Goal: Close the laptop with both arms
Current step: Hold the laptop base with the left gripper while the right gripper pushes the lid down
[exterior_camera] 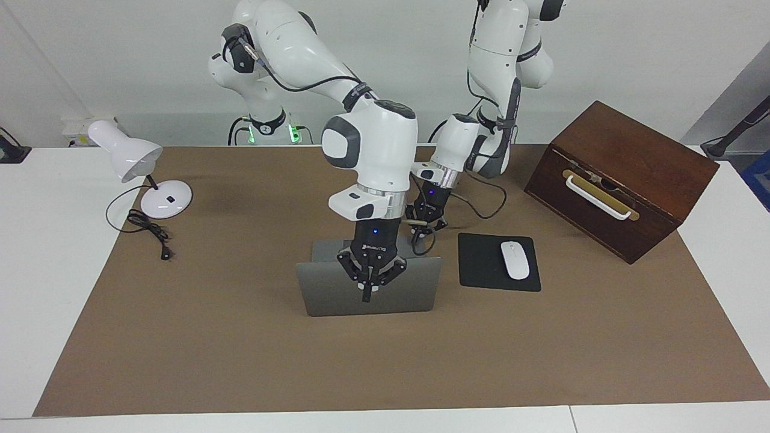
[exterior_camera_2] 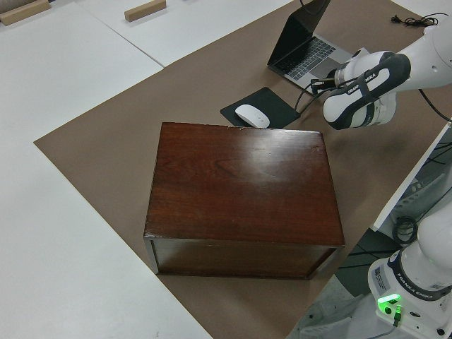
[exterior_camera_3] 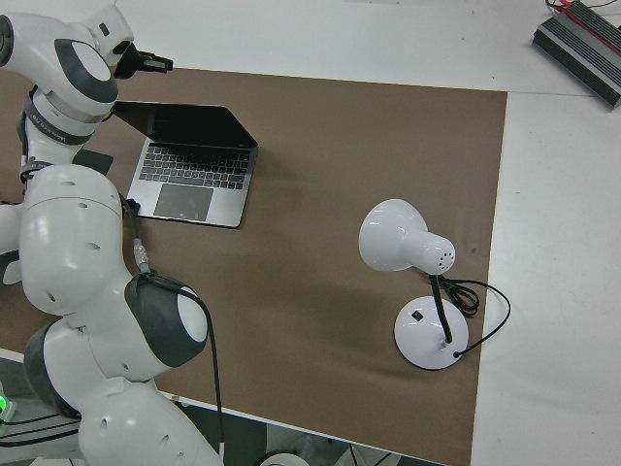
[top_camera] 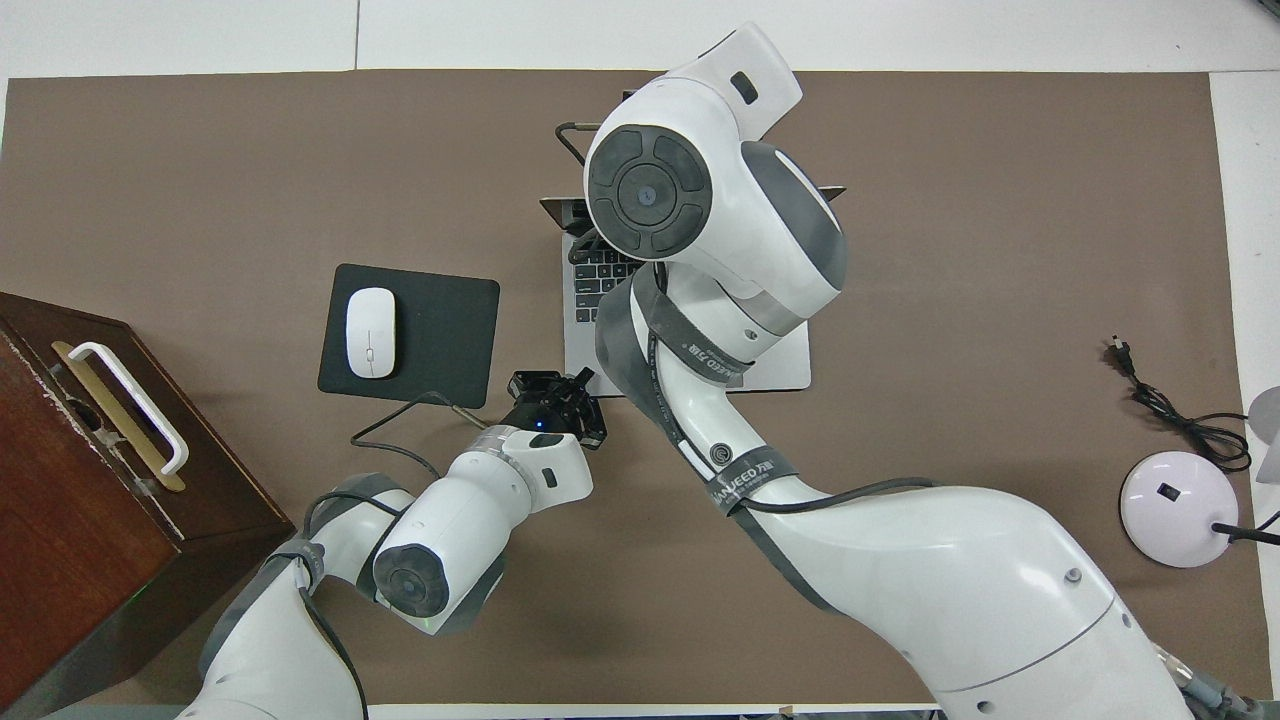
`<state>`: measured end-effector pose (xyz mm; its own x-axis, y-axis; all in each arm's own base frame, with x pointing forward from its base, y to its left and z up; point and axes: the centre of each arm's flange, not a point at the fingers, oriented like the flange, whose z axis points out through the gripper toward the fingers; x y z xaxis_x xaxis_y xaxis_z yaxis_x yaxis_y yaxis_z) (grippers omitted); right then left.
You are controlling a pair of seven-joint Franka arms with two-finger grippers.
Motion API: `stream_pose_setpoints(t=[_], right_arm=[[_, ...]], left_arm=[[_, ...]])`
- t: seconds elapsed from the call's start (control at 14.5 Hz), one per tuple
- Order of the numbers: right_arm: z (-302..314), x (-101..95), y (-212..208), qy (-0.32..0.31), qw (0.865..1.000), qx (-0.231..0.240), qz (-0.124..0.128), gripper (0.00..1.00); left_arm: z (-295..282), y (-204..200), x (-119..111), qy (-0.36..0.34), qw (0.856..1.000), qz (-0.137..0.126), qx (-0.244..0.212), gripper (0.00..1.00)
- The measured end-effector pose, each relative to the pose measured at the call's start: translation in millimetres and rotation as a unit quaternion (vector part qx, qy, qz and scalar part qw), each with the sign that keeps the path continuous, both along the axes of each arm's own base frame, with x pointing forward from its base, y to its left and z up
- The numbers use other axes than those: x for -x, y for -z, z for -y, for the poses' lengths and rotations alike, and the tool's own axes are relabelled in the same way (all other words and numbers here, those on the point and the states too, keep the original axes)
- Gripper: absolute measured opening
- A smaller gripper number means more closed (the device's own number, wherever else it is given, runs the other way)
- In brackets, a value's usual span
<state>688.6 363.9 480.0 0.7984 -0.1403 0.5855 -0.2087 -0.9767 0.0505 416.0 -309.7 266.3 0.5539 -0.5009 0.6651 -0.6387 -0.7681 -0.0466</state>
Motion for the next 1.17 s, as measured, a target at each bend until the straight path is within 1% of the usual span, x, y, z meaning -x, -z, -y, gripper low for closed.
stream_pose_setpoints(t=[0.21,0.41,0.62,0.83,1.17], right_arm=[[1.2,-1.2,4.3,0.007,1.000,-0.020,-0.013,0.01],[0.9,-1.0,7.0,0.017,0.998,-0.057,-0.033,0.01],[1.7,-1.3,7.5,0.022,0.996,-0.072,-0.041,0.01],[1.9,-1.2,8.7,0.030,0.993,-0.101,-0.057,0.01],[2.0,-0.8,10.0,0.037,0.989,-0.124,-0.071,0.01]], left_arm=[[-1.6,0.2,-0.9,0.006,1.000,0.002,-0.003,0.01],[-1.8,0.2,-0.9,0.006,1.000,0.003,-0.003,0.01],[-1.8,0.2,-0.9,0.006,1.000,0.003,-0.003,0.01],[-1.8,0.2,-0.9,0.006,1.000,0.003,-0.003,0.01],[-1.8,0.3,-0.9,0.006,1.000,0.003,-0.003,0.01]])
